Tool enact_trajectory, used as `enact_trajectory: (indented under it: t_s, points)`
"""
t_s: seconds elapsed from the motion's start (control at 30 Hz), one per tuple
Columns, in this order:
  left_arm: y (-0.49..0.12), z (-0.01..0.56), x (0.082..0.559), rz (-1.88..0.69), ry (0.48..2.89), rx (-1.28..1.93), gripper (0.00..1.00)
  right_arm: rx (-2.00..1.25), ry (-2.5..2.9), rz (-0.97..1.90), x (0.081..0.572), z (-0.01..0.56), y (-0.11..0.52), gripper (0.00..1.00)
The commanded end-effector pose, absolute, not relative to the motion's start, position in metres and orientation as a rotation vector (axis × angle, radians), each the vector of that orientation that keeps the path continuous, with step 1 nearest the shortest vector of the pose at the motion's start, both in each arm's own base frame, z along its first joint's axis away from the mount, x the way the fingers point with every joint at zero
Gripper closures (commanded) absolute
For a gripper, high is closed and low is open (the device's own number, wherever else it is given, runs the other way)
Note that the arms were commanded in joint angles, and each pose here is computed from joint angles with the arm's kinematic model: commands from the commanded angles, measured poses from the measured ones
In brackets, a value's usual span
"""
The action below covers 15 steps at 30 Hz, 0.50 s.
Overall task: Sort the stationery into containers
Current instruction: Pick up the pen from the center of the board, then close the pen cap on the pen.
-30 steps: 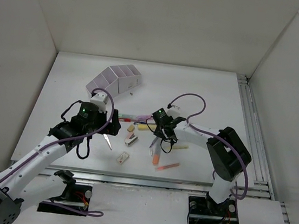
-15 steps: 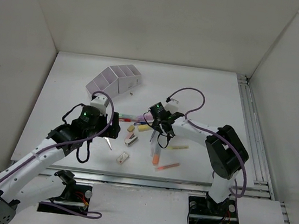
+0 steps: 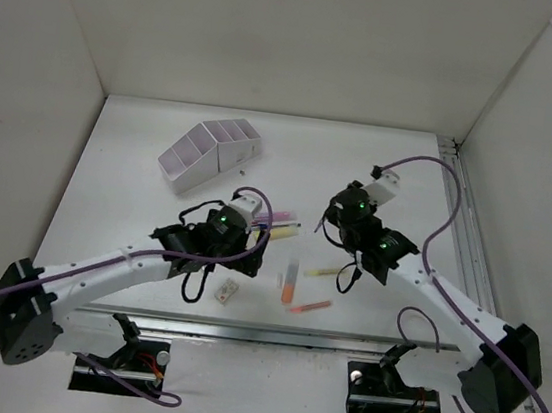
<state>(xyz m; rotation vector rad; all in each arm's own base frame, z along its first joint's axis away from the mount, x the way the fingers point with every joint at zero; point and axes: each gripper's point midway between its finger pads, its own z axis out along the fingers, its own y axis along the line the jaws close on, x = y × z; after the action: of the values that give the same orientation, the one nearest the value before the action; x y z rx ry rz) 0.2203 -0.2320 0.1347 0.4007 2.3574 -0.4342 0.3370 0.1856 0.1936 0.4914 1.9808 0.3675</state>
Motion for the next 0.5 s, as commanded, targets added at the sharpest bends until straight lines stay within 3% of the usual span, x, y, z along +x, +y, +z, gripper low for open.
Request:
enact_trajectory:
  t_s: [0.0,0.17,0.47]
  points:
    - [-0.279,0.153,0.23,-0.514,2.311,0.392,0.0,0.596,1.864,0.211,0.333,0.205,0.131,1.0]
    - [-0.312,0.119,0.224,-0.448,2.409,0.447,0.01,0.648,1.853,0.106,0.31,0.198,0.087,1.0]
    - [-0.323,0.085,0.228,-0.35,2.516,0.351,0.11,0.648,1.896,0.08,0.296,0.18,0.071,1.0]
